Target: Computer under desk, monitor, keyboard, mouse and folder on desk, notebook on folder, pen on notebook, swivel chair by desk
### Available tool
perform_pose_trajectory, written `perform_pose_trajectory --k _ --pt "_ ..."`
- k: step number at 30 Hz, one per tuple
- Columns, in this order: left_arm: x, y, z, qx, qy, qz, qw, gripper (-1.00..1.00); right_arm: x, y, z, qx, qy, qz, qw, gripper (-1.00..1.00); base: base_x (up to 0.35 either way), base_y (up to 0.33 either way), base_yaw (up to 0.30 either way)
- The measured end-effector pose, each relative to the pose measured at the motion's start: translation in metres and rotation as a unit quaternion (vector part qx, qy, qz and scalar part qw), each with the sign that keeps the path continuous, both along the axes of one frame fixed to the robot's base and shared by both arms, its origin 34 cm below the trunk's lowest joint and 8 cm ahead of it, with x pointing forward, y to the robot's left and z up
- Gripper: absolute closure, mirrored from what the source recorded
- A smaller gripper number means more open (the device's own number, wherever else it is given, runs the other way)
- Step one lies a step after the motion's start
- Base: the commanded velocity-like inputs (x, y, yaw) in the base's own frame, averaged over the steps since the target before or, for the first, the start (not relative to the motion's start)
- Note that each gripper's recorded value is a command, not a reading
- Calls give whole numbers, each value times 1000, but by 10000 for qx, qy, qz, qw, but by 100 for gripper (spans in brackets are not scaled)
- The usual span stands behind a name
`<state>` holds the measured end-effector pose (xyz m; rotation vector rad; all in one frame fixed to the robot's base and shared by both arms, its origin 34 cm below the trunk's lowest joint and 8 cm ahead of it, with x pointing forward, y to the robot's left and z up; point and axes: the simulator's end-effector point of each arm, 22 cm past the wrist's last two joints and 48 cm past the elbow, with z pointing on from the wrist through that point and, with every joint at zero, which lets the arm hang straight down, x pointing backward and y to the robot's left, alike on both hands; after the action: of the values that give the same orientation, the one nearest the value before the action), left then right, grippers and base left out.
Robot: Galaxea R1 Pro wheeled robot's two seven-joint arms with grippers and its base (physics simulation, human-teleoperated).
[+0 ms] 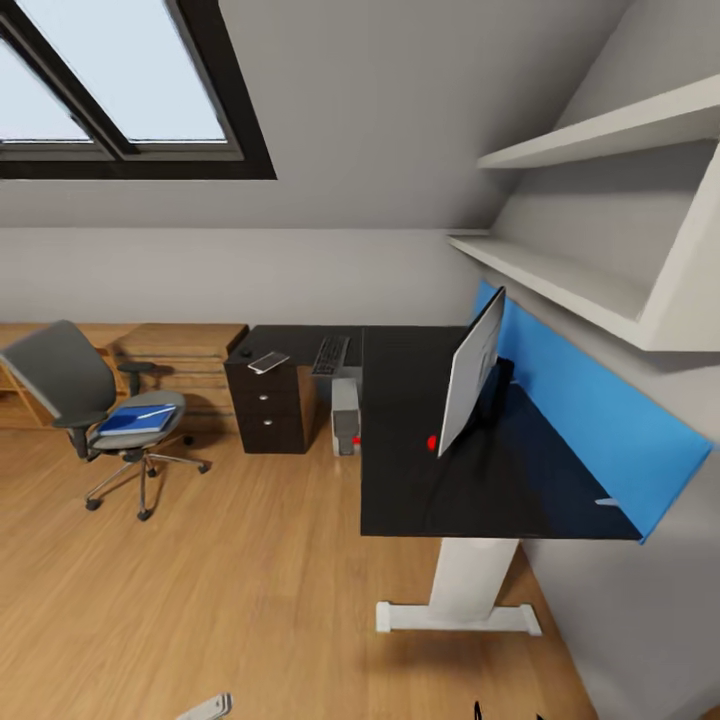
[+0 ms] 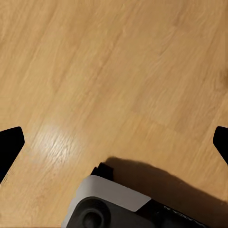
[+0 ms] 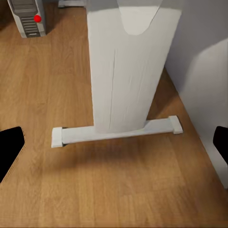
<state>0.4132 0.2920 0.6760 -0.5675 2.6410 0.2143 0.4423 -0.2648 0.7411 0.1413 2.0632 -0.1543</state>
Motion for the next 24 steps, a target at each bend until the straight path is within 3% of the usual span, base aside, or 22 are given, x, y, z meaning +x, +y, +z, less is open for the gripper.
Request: perform_pose_trajectory --k 24 --pt "0 -3 0 -17 2 -5 10000 -100 -1 -2 -1 -13 28 -2 10000 -100 226 273 0"
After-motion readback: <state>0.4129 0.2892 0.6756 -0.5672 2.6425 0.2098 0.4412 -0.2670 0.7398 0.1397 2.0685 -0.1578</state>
